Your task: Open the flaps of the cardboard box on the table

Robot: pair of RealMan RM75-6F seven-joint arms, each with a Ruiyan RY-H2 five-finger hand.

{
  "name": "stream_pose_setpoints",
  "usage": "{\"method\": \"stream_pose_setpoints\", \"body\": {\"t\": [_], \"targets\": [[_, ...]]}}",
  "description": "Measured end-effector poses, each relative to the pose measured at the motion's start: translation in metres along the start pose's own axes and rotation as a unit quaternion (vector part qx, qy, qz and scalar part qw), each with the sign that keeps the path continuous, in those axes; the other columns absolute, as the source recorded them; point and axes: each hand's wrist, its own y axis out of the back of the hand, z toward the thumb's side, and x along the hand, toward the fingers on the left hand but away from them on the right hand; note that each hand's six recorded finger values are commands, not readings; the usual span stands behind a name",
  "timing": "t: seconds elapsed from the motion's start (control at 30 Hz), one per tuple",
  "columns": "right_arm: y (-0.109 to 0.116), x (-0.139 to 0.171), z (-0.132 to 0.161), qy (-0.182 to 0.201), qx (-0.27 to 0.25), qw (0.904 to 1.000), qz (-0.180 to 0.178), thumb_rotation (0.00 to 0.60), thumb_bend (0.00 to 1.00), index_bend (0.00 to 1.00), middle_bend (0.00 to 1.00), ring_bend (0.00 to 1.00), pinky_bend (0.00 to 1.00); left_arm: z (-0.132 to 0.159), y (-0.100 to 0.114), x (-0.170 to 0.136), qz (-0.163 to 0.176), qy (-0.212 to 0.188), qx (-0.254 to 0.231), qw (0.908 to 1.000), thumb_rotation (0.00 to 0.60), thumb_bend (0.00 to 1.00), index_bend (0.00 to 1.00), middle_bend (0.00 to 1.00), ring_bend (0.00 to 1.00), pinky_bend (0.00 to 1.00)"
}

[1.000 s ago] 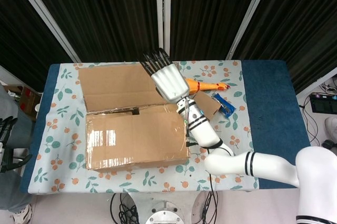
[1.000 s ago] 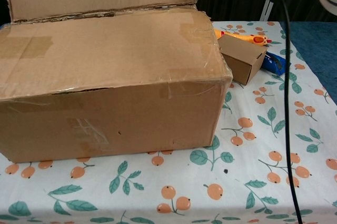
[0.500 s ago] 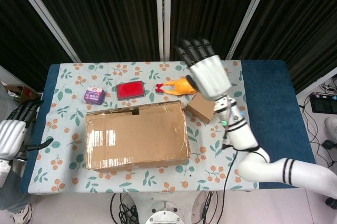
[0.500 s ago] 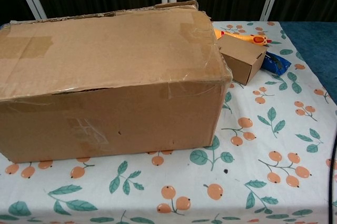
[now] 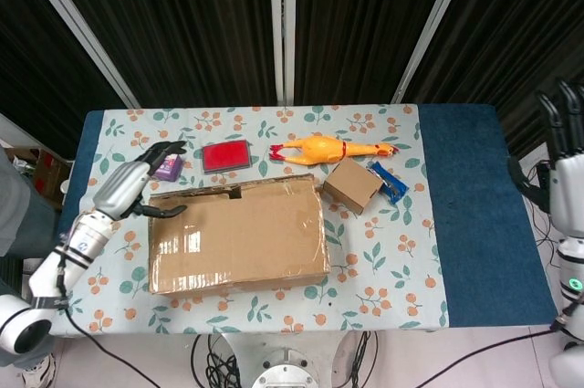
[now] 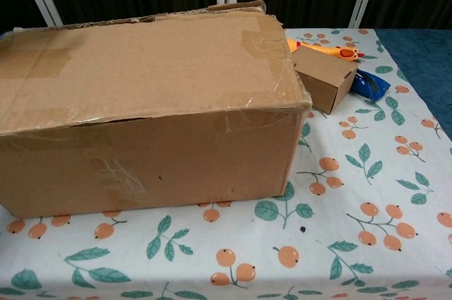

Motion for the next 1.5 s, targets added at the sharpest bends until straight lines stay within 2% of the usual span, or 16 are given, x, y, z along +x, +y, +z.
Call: {"method": "stream_pose_setpoints", "body": {"t": [0.13,0.23,0.37,0.7,1.03,1.17,1.37,1.5], "targets": [[0.008,0.022,-0.024,-0.011,0.009,0.9999,-0.005,0.6,0.21,0.0,0.0,0.0,0.0,0.005,-0.01,0.01,-0.019,-0.001,-0.013,0.9997,0.388,0.01,0.07,0.29,0.06,0.17],[0.011,0.028,-0.034,-0.018,0.006,0.9998,-0.007,0.6,0.21,0.0,0.0,0.0,0.0,0.01,-0.019,0.011,-0.035,-0.002,-0.017,0.9992,0.374,0.0,0.07,0.32,0.06,0.17],[0.014,0.034,-0.045,-0.029,0.009,0.9995,-0.009,0.6,0.21,0.0,0.0,0.0,0.0,0.014,-0.025,0.009,-0.04,-0.008,-0.017,0.999,0.337,0.0,0.09,0.34,0.06,0.17],[0.009,0.036,-0.053,-0.036,0.011,0.9993,-0.004,0.6,0.21,0.0,0.0,0.0,0.0,0.009,-0.045,0.003,-0.061,-0.001,0.018,0.998,0.32,0.0,0.11,0.34,0.06,0.17],[0.013,0.04,-0.066,-0.054,0.012,0.9984,-0.011,0.6,0.21,0.0,0.0,0.0,0.0,0.015,-0.062,0.0,-0.085,-0.013,0.045,0.9953,0.299,0.0,0.1,0.37,0.06,0.17],[0.014,0.041,-0.069,-0.059,0.011,0.9981,-0.014,0.6,0.21,0.0,0.0,0.0,0.0,0.024,-0.06,0.0,-0.081,-0.027,0.033,0.9958,0.298,0.0,0.1,0.4,0.06,0.17],[0.013,0.041,-0.072,-0.061,0.008,0.998,-0.014,0.6,0.2,0.0,0.0,0.0,0.0,0.045,-0.044,-0.004,-0.06,-0.053,-0.008,0.9968,0.283,0.0,0.1,0.42,0.06,0.17],[0.013,0.04,-0.073,-0.06,0.003,0.9981,-0.014,0.6,0.19,0.0,0.0,0.0,0.0,0.058,-0.033,-0.012,-0.058,-0.06,-0.054,0.995,0.28,0.0,0.09,0.45,0.08,0.17]]}}
